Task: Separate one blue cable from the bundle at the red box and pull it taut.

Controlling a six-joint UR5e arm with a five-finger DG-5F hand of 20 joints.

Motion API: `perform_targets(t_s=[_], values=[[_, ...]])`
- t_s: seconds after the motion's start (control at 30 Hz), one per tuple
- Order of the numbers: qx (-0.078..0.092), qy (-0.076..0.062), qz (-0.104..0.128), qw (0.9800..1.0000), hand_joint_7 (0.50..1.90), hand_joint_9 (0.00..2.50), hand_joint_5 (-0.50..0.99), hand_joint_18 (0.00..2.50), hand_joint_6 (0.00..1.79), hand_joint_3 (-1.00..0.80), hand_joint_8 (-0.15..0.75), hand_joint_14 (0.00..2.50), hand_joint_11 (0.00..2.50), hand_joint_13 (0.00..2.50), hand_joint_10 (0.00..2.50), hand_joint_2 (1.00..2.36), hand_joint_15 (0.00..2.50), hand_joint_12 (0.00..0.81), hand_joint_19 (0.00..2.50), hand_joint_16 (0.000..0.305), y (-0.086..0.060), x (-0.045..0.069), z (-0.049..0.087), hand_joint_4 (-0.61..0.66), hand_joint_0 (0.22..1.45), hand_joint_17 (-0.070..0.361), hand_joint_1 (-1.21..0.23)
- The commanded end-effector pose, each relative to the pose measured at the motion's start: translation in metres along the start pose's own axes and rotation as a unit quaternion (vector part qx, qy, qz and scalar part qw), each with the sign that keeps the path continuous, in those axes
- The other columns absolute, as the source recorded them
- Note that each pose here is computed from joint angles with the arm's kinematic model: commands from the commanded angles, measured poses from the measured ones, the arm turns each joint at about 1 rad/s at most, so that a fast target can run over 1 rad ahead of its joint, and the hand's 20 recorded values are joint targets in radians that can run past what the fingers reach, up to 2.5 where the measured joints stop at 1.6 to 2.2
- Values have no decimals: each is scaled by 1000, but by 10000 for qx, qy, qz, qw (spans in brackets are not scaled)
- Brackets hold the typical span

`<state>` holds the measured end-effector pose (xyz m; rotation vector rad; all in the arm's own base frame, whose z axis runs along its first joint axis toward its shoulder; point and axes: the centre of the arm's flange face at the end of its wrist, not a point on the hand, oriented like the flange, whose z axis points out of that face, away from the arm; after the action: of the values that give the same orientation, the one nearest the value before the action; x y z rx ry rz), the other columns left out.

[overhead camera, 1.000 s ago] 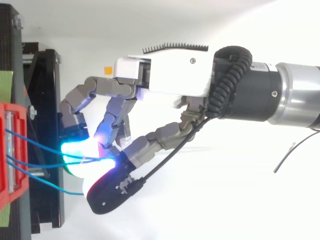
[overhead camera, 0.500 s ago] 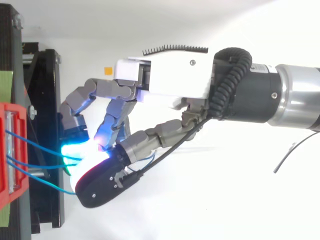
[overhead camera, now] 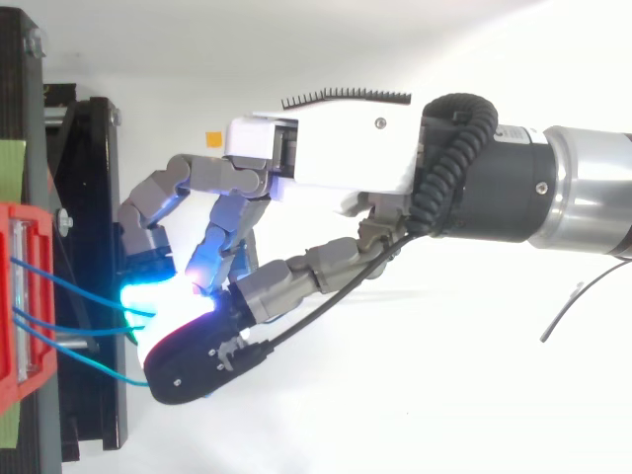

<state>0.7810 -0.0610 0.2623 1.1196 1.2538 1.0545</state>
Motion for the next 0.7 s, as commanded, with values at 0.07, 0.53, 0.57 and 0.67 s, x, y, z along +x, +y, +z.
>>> perform_targets(t_s=[0.07,0.53,0.57,0.67], values=[[8,1,-1,10000,1156,1093,-192,946,906,-499,273,28,1277,1003,25,1000,752,375,853,53,0,0,0,51,782,119,-909],[7,9,-1,10000,1163,1134,-178,951,913,-500,288,29,1284,1015,24,1000,754,365,860,52,0,1,0,106,704,117,-891],[7,9,-1,10000,1140,1154,-174,959,911,-500,294,29,1292,1024,25,1000,760,367,890,52,0,1,0,115,635,117,-844],[14,10,20,10000,1123,1164,-172,987,904,-500,301,28,1304,1042,24,1000,765,384,897,55,0,1,0,128,553,123,-781]])
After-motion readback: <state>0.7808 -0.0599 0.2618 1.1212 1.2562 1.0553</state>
